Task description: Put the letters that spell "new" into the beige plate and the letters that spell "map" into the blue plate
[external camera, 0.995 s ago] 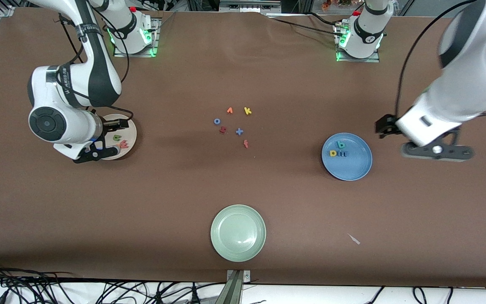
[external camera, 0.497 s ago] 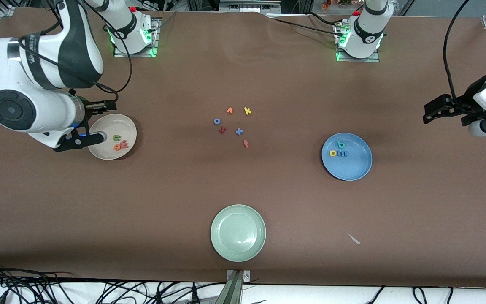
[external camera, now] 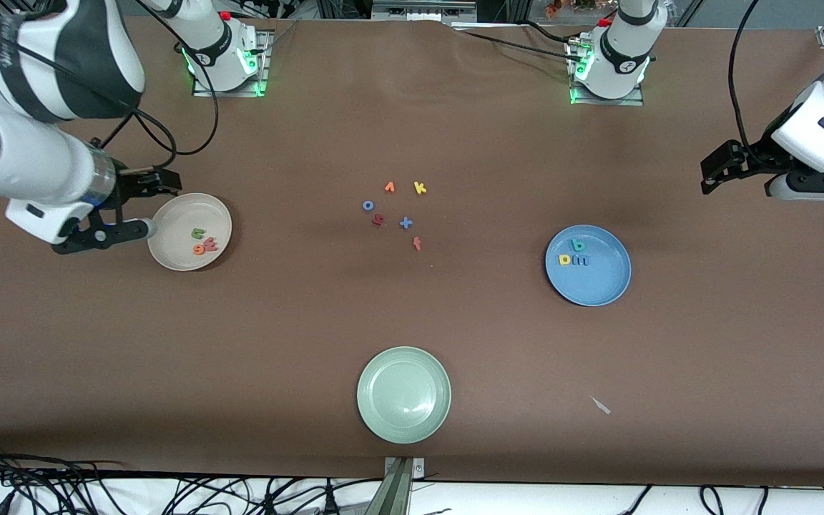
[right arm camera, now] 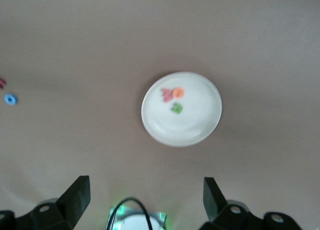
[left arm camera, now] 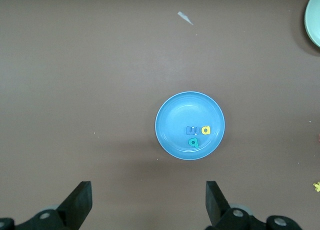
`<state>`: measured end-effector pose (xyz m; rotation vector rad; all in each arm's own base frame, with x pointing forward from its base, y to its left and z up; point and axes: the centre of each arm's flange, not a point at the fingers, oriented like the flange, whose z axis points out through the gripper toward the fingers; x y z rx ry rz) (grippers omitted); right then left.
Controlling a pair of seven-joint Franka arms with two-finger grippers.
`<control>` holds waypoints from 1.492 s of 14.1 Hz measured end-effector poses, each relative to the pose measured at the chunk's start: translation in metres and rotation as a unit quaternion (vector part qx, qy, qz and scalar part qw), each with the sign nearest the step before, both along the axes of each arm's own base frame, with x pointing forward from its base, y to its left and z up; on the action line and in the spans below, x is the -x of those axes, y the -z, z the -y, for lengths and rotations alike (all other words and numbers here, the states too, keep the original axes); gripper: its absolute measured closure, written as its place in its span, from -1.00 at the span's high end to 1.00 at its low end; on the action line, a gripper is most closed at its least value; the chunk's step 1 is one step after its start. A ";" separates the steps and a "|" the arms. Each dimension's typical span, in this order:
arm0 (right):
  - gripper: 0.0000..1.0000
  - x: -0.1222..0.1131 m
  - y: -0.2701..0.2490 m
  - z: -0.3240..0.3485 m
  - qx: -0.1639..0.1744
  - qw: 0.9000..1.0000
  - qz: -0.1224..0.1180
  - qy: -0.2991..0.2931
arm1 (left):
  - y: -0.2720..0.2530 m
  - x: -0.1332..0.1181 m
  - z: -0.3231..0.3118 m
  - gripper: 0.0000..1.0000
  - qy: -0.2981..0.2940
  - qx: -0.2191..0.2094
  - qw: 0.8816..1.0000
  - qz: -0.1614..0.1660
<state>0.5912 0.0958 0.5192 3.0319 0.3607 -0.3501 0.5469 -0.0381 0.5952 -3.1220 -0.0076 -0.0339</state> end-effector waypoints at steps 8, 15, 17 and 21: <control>1.00 0.022 -0.053 0.047 -0.019 0.996 0.076 0.033 | -0.003 0.009 0.020 1.00 0.005 -0.001 1.000 -0.010; 1.00 0.036 -0.063 0.064 -0.018 0.997 0.052 0.050 | -0.001 0.011 0.015 1.00 0.001 -0.002 1.000 -0.021; 1.00 0.038 -0.064 0.068 -0.018 0.997 0.051 0.054 | -0.001 0.011 0.016 1.00 0.002 -0.002 1.000 -0.022; 1.00 0.038 -0.064 0.069 -0.018 0.997 0.049 0.054 | -0.002 0.011 0.017 1.00 0.002 -0.002 1.000 -0.022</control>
